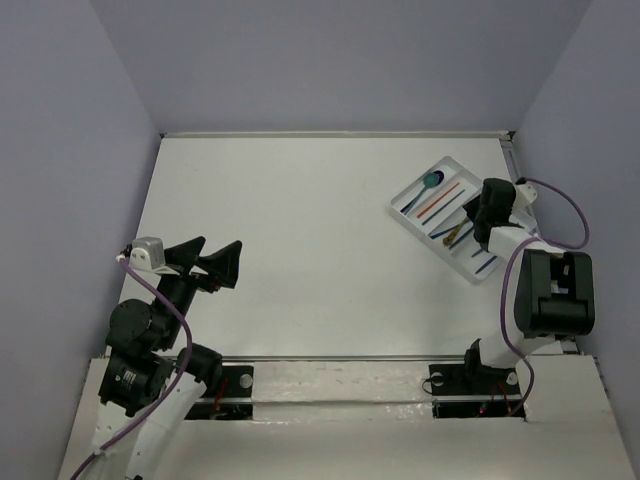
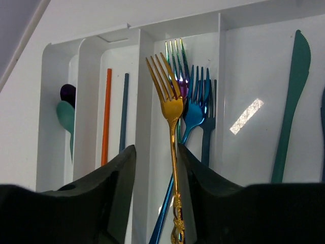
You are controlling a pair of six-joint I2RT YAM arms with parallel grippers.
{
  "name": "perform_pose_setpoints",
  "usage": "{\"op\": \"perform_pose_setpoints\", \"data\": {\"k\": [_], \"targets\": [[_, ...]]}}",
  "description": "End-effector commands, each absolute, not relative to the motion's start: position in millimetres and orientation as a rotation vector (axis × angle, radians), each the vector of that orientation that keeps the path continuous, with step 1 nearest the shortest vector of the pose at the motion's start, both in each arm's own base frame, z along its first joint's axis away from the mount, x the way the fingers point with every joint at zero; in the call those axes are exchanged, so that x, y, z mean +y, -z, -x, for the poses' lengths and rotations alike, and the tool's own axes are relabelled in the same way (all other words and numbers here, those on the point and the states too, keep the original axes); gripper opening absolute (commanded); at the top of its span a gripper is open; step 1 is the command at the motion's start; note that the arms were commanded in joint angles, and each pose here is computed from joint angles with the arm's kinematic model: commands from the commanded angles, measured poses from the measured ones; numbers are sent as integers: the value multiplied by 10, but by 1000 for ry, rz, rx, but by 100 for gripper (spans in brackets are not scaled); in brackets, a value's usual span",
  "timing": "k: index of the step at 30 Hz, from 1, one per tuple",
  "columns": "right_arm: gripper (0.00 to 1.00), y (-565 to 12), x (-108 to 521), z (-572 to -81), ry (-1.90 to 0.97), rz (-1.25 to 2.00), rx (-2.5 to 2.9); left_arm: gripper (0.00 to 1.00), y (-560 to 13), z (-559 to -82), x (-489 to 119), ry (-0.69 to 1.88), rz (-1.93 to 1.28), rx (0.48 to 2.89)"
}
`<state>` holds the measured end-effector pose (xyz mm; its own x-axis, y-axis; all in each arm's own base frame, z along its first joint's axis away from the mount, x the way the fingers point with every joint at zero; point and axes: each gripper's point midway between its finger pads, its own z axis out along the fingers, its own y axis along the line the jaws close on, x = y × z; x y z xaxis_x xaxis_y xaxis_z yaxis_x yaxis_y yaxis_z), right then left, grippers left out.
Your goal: Sort the eating utensils into containers
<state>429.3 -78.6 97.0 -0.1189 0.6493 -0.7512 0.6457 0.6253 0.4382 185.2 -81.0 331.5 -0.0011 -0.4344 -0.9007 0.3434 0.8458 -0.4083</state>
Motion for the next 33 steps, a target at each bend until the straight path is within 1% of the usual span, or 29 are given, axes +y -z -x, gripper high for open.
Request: {"op": "perform_pose_setpoints", "data": {"k": [1, 4, 8, 9, 10, 11, 12, 13, 17, 18, 21, 22, 25, 26, 30, 33], "targets": [[48, -1339, -765, -4423, -70, -999, 1724, 99, -3419, -1861, -822, 617, 66, 1407], [50, -1529, -743, -4392, -90, -966, 1696, 99, -3400, -1888, -830, 614, 67, 1417], [56, -2182, -447, -4276, -282, -809, 1623, 99, -3361, -1939, -845, 605, 65, 1440], [60, -2302, -369, -4234, -327, -772, 1610, 99, -3352, -1949, -848, 602, 64, 1446], [67, -2412, -258, -4178, -375, -735, 1601, 99, -3340, -1962, -856, 601, 63, 1454], [70, -2650, -48, -4039, -455, -659, 1573, 99, -3344, -1975, -837, 593, 71, 1453], [97, -2761, 39, -3956, -490, -633, 1556, 99, -3344, -1976, -836, 590, 68, 1454], [100, -2804, 130, -3846, -536, -612, 1571, 99, -3344, -1986, -816, 580, 75, 1455], [100, -3344, 679, -3194, -797, -359, 1502, 99, -3382, -1963, -797, 576, 72, 1434], [100, -3583, 736, -2945, -821, -296, 1438, 99, -3391, -1956, -797, 578, 71, 1430], [100, -3838, 831, -2523, -821, -187, 1414, 99, -3526, -1862, -750, 575, 66, 1387], [100, -3985, 842, -2269, -813, -162, 1391, 99, -3616, -1794, -707, 574, 70, 1348], [100, -4134, 826, -1952, -781, -139, 1357, 99, -3898, -1645, -589, 584, 108, 1244], [100, -4270, 812, -1777, -770, -126, 1305, 99, -4062, -1560, -554, 595, 112, 1196], [100, -4343, 795, -1553, -742, -110, 1278, 99, -4462, -1349, -509, 630, 101, 1108], [100, -4268, 771, -1495, -723, -118, 1287, 99, -4627, -1237, -477, 634, 91, 1081]]}}
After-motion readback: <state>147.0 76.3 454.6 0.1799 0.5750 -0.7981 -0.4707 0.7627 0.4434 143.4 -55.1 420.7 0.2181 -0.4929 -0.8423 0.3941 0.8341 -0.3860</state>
